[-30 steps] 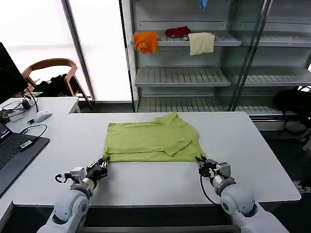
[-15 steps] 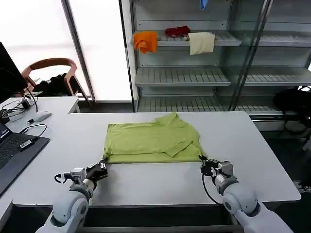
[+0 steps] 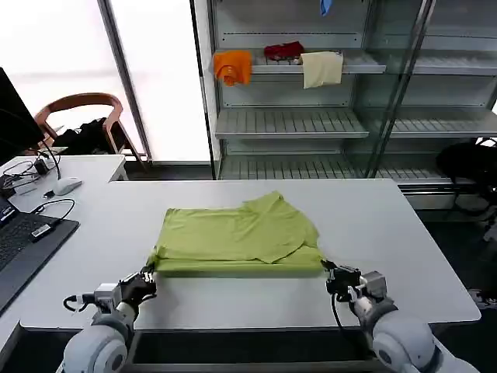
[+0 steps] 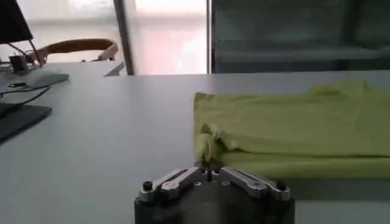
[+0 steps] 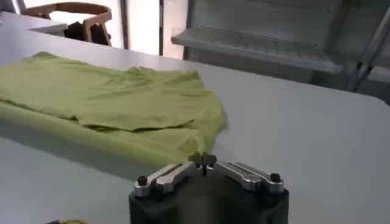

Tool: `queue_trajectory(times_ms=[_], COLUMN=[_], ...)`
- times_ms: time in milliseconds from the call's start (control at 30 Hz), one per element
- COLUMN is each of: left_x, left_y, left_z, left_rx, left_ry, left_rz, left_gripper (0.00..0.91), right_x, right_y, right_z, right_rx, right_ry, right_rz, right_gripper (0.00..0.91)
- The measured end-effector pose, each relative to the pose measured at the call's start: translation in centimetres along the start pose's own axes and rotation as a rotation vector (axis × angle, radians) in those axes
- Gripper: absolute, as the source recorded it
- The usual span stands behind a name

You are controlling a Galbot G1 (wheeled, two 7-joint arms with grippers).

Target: Fold and organize the clothes.

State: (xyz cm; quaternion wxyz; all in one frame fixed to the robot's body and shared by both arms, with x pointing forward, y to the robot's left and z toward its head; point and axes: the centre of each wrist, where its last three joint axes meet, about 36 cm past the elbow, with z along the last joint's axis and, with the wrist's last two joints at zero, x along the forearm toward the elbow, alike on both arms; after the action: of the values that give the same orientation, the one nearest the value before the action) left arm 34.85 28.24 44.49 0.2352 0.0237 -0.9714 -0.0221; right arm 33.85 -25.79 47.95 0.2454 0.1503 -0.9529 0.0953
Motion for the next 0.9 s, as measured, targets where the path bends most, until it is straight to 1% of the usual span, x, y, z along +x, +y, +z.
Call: queue_trajectory(times_ms=[133, 267, 300, 333, 367, 400, 433, 467, 767, 900], left_x=[2.5, 4.9, 5.4, 5.9, 6.4, 6.9, 7.3, 7.7, 10.6, 11.9], left_y=[-0.5, -1.1, -1.3, -1.5, -1.7, -1.9, -2.1, -2.4, -4.3, -4.8], left_z=[1.0, 1.9, 2.2, 2.4, 2.6, 2.8, 3.1, 3.3, 4.2, 4.1], left_rx=[-0.012, -0.027, -0.029, -0.031, -0.034, -0.034, -0.037, -0.038, -0.075, -0.099], left_ry=[0.011, 0.026, 0.032, 0.037, 0.041, 0.045, 0.05, 0.053, 0.07, 0.064], left_rz=[-0.031, -0.056, -0.063, -0.069, -0.076, -0.081, -0.088, -0.095, -0.155, -0.179], left_gripper=[0.02, 0.02, 0.071, 0.272, 0.816, 0.907, 0.907, 0.907, 0.907, 0.907], right_x=[2.0, 3.6, 4.0, 4.3, 4.5, 4.8, 5.1, 5.3, 6.6, 7.2], right_y=[0.9, 2.0, 2.2, 2.4, 2.6, 2.8, 3.0, 3.1, 3.4, 3.3], right_z=[0.6, 1.4, 1.6, 1.8, 2.0, 2.1, 2.3, 2.4, 2.5, 2.2], right_rx=[0.005, 0.003, 0.003, 0.002, 0.002, 0.002, 0.003, 0.004, 0.024, 0.031], right_ry=[0.02, 0.045, 0.051, 0.057, 0.064, 0.069, 0.075, 0.079, 0.081, 0.078], right_rz=[-0.005, -0.018, -0.022, -0.023, -0.024, -0.024, -0.024, -0.022, 0.018, 0.029], right_gripper=[0.0, 0.0, 0.0, 0.0, 0.0, 0.0, 0.373, 0.907, 0.907, 0.907])
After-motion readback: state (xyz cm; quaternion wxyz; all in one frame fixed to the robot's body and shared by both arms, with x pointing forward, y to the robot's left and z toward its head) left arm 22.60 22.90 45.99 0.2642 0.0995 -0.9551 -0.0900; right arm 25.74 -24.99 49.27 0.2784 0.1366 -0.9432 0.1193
